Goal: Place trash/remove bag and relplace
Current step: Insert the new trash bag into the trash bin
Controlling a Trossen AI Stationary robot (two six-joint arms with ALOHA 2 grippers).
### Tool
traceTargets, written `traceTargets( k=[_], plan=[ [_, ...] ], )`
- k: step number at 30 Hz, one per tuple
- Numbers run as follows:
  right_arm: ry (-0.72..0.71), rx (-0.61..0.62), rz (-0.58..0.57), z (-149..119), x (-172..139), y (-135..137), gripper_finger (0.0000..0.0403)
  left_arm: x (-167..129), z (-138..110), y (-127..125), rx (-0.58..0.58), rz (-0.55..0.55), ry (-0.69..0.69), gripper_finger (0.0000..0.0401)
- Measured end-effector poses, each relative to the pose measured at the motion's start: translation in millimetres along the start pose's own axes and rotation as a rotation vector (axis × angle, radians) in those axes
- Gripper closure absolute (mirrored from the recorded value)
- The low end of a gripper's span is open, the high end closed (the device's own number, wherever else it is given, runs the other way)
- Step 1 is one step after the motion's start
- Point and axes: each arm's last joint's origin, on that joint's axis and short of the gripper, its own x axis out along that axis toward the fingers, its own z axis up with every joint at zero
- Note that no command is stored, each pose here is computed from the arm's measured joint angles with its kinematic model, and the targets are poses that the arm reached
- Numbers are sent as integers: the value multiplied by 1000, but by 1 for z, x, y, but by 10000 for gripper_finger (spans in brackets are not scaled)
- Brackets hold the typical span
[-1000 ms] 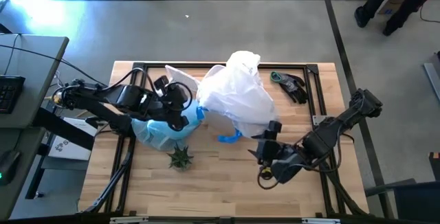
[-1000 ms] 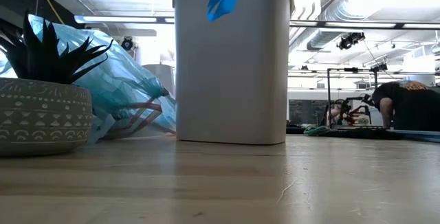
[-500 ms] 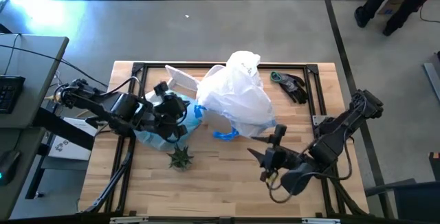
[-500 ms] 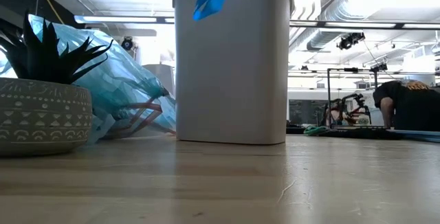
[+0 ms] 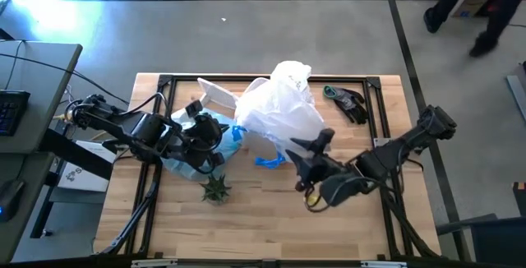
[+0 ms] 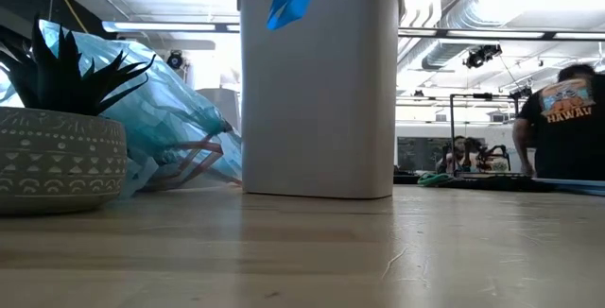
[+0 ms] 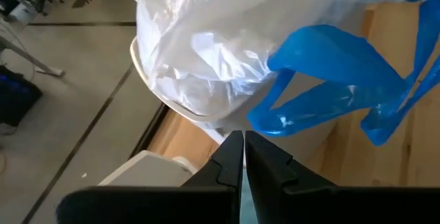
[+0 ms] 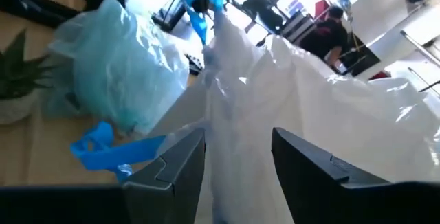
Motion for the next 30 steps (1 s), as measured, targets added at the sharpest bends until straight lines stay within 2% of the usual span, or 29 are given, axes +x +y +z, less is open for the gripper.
traceTargets(
  k=[3,7,13,16,20,25,30],
  plan=[
    [30,-11,15,-4,11,-4,247,-2,-1,-2,0,-13,-2,401],
    [56,34,77,-7,21,-7,247,-4,-1,-4,0,-23,-7,401],
    [137,-78,-16,-18,31,0,247,-5,-2,-5,2,-24,-10,401],
    [158,-93,-63,-21,35,2,251,-5,-1,-5,2,-19,-12,401],
    [138,-55,-85,-17,39,0,289,-5,-1,-5,2,-19,-13,401],
    [77,-83,-98,-4,40,-3,382,-8,-1,-7,31,-30,-25,401],
    [33,-80,-98,11,39,-14,395,-18,8,-21,108,-118,-132,401]
  ],
)
